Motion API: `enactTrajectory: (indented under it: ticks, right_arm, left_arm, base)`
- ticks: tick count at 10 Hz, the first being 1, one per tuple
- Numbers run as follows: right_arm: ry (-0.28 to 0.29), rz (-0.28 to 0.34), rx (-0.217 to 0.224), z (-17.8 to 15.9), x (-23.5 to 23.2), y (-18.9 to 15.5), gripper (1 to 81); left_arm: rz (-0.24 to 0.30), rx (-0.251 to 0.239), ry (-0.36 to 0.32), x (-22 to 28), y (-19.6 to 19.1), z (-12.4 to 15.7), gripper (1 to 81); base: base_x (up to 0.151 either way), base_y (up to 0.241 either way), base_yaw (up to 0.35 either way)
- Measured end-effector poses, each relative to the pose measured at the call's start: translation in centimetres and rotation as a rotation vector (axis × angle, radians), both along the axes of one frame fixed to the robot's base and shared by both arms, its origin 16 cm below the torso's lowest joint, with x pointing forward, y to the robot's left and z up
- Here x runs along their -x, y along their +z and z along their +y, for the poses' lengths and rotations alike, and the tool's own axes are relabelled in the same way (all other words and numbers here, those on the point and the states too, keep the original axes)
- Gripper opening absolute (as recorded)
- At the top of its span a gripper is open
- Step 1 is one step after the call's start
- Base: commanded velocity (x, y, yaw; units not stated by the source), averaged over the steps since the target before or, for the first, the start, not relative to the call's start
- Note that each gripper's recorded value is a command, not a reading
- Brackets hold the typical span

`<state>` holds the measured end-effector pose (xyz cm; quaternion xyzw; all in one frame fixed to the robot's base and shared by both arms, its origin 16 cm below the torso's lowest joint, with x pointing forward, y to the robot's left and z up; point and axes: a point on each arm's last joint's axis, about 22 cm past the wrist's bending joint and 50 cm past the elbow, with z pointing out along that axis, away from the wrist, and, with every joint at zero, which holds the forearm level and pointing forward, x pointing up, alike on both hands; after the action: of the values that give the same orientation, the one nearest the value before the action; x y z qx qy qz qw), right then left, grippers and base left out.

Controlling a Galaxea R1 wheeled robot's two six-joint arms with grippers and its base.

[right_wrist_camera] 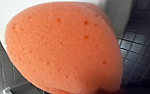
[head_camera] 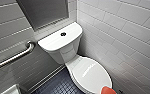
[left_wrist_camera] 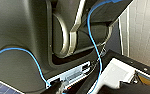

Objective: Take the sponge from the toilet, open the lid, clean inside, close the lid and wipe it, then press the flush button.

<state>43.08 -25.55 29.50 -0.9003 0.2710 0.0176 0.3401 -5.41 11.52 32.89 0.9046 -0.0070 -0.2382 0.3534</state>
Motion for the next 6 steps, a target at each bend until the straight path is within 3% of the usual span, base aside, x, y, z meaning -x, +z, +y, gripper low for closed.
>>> enactTrajectory:
  ticks: [2, 3, 6]
  right_arm:
    - [-0.017, 0.142, 0.092, -5.8, 9.1, -1.2, 1.0]
    - [-0.029, 0.177, 0.117, -7.9, 12.2, -0.9, 1.0]
    - [-0.066, 0.238, 0.144, -11.2, 19.6, 0.6, 1.0]
  left_arm:
    - [0.001, -0.009, -0.005, 0.1, -0.1, 0.7, 81.1]
    - [0.001, -0.008, -0.003, 0.1, -0.1, 0.6, 81.1]
    - [0.002, -0.009, -0.003, 0.0, -0.1, 0.7, 81.1]
  base:
    - [0.0, 0.0, 0.0]
    - [0.0, 0.0, 0.0]
    - [0.0, 0.0, 0.0]
